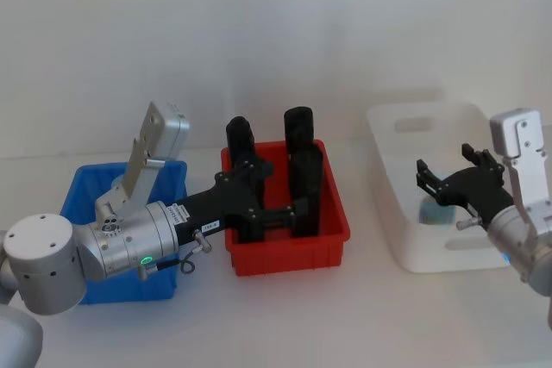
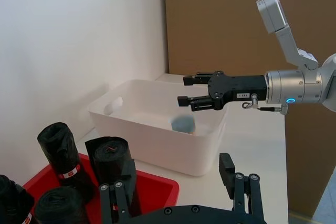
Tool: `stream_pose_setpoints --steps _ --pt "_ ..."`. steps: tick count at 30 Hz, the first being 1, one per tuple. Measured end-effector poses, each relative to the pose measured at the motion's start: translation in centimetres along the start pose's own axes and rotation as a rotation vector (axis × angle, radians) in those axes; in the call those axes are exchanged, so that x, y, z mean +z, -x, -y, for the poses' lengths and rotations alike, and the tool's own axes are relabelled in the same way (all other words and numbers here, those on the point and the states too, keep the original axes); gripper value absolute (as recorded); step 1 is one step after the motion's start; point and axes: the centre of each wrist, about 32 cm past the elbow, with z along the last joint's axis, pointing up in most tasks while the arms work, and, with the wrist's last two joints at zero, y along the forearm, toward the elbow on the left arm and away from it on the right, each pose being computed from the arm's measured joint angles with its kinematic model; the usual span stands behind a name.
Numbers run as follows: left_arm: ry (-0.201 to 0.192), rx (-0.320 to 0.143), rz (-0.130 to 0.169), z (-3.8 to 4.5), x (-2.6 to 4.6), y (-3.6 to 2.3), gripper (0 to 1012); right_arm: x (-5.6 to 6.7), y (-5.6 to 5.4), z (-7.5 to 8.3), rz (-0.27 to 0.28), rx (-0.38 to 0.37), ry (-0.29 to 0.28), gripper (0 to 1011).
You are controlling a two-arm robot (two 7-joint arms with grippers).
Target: Pick the cotton swabs from the blue box and place them into the white box.
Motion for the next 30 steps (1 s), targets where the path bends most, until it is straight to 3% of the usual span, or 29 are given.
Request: stream_pose_setpoints --steps 8,30 --pt "0.0 0.0 0.0 0.0 0.0 0.0 1000 -0.38 -0.51 -0.41 -0.01 -0.019 0.014 1000" --pt "0.0 0.0 0.0 0.0 0.0 0.0 1000 -0.37 -0.92 -0.23 -0.02 -0.038 -0.022 1002"
